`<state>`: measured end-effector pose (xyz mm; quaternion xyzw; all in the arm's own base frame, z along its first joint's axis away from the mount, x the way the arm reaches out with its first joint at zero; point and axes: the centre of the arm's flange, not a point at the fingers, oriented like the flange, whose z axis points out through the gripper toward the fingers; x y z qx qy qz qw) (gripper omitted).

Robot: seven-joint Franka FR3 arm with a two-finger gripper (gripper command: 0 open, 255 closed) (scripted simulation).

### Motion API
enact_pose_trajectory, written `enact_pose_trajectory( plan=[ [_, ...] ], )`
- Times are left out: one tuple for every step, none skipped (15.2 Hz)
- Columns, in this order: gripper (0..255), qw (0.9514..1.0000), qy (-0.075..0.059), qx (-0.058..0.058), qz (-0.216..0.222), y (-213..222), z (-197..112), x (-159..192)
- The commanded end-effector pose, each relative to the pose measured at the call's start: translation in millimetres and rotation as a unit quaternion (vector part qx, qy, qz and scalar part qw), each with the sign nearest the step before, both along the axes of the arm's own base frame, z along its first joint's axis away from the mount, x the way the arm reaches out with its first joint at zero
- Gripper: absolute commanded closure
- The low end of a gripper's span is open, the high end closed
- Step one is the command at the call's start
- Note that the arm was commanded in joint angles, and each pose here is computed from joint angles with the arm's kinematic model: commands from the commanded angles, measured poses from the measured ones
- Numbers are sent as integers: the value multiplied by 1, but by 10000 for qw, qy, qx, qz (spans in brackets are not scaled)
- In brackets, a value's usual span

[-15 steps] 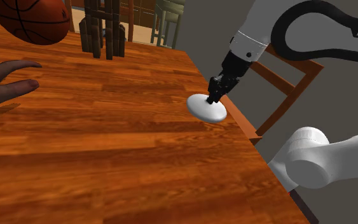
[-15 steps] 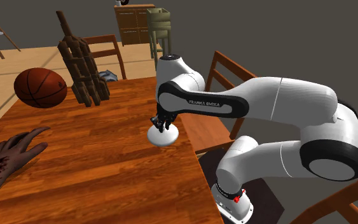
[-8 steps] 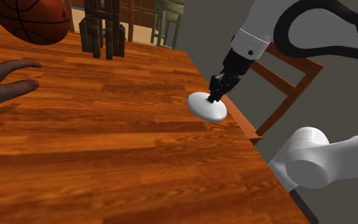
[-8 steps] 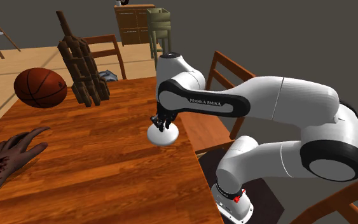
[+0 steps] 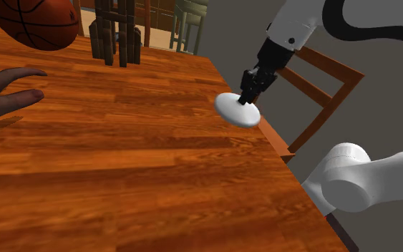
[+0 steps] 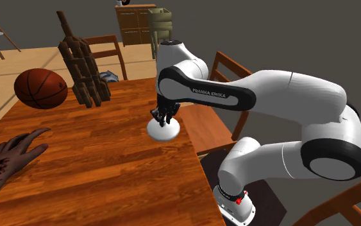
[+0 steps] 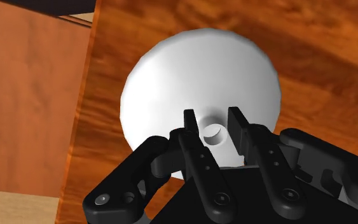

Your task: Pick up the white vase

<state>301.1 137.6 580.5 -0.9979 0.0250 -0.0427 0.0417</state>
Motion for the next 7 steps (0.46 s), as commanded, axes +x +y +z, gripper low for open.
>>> enact_pose_trajectory(
  plan=[
    [255, 10000, -1, 0, 0, 0, 11, -1],
    [255, 10000, -1, 0, 0, 0, 16, -1],
    [255, 10000, -1, 0, 0, 0, 22, -1],
    [255, 10000, -1, 0, 0, 0, 27, -1],
    [255, 10000, -1, 0, 0, 0, 32, -1],
    [255, 10000, -1, 0, 0, 0, 33, -1],
    [255, 10000, -1, 0, 0, 0, 33, -1]
  ],
)
